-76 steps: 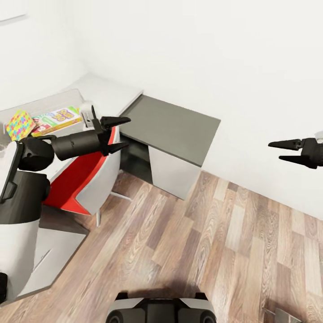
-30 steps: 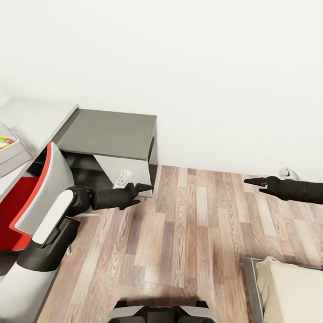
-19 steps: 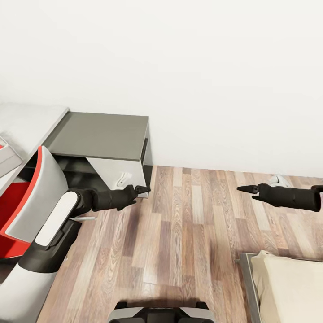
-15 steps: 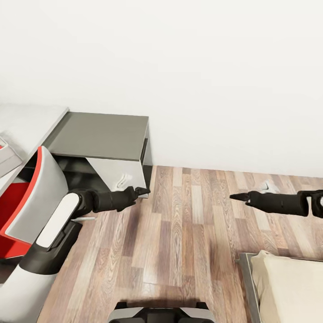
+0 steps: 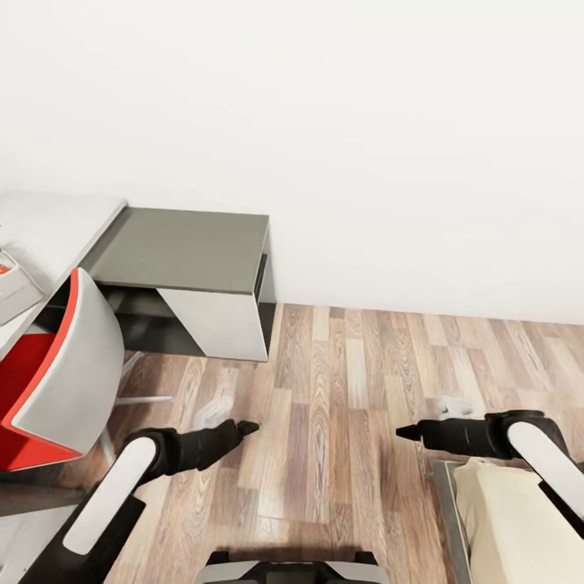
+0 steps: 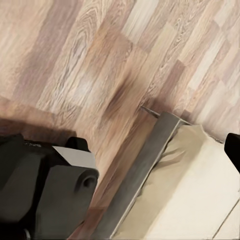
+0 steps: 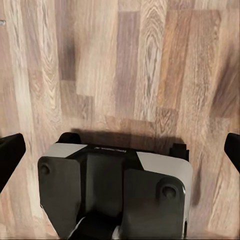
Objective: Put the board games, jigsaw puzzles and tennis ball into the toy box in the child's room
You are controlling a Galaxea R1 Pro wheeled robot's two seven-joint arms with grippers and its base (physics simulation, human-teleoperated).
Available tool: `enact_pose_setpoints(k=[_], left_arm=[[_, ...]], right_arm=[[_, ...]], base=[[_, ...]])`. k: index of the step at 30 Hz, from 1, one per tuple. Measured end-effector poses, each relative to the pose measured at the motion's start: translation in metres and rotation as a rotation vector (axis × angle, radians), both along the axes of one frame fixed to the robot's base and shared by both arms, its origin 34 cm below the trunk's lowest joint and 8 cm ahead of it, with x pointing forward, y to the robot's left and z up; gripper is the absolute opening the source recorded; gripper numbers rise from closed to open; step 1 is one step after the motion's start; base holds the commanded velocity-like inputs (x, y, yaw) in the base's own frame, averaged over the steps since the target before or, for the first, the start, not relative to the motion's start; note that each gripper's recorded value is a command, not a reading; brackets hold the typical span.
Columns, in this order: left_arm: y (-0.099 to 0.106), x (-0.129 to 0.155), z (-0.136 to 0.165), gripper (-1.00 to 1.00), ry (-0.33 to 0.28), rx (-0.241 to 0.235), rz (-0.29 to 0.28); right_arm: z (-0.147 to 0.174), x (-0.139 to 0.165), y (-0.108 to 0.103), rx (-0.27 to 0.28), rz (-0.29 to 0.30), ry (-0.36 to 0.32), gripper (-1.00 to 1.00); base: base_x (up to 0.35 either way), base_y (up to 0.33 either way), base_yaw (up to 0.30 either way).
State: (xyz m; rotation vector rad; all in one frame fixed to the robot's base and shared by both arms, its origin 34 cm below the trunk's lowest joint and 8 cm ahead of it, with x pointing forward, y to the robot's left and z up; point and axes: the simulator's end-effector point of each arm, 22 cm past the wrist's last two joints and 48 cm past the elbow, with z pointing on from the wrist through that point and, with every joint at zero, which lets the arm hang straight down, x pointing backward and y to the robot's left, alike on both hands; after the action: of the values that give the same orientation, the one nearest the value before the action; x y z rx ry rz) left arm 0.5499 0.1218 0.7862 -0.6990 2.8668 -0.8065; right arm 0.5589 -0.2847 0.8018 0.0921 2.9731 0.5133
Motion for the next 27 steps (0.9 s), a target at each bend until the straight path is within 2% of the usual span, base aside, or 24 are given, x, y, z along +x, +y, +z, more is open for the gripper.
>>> enact_pose_setpoints(k=[4, 6, 10, 16, 22, 27], left_arm=[[0.009, -0.029, -0.016, 1.00, 0.024, 0.044, 0.034], [0.015, -0.048, -0.026, 1.00, 0.044, 0.076, 0.040], [0.024, -0.076, -0.039, 1.00, 0.081, 0.117, 0.040], [0.039, -0.119, -0.063, 1.00, 0.171, 0.166, 0.043], [0.050, -0.140, -0.078, 1.00, 0.219, 0.201, 0.059], [0.060, -0.150, -0.086, 1.00, 0.242, 0.227, 0.078]], right_arm=[[-0.013, -0.027, 0.006, -0.018, 0.010, 0.036, 1.00], [-0.021, -0.040, 0.001, -0.054, 0.019, 0.047, 1.00], [-0.030, -0.057, -0.005, -0.096, 0.023, 0.055, 1.00], [-0.037, -0.072, -0.011, -0.121, 0.001, 0.052, 1.00], [-0.056, -0.103, -0.023, -0.159, -0.006, 0.114, 1.00], [-0.067, -0.115, -0.020, -0.180, 0.004, 0.109, 1.00]], base=[[0.000, 0.000, 0.000], [0.000, 0.000, 0.000], [0.000, 0.000, 0.000], [0.000, 0.000, 0.000], [0.000, 0.000, 0.000], [-0.009, 0.000, 0.000]])
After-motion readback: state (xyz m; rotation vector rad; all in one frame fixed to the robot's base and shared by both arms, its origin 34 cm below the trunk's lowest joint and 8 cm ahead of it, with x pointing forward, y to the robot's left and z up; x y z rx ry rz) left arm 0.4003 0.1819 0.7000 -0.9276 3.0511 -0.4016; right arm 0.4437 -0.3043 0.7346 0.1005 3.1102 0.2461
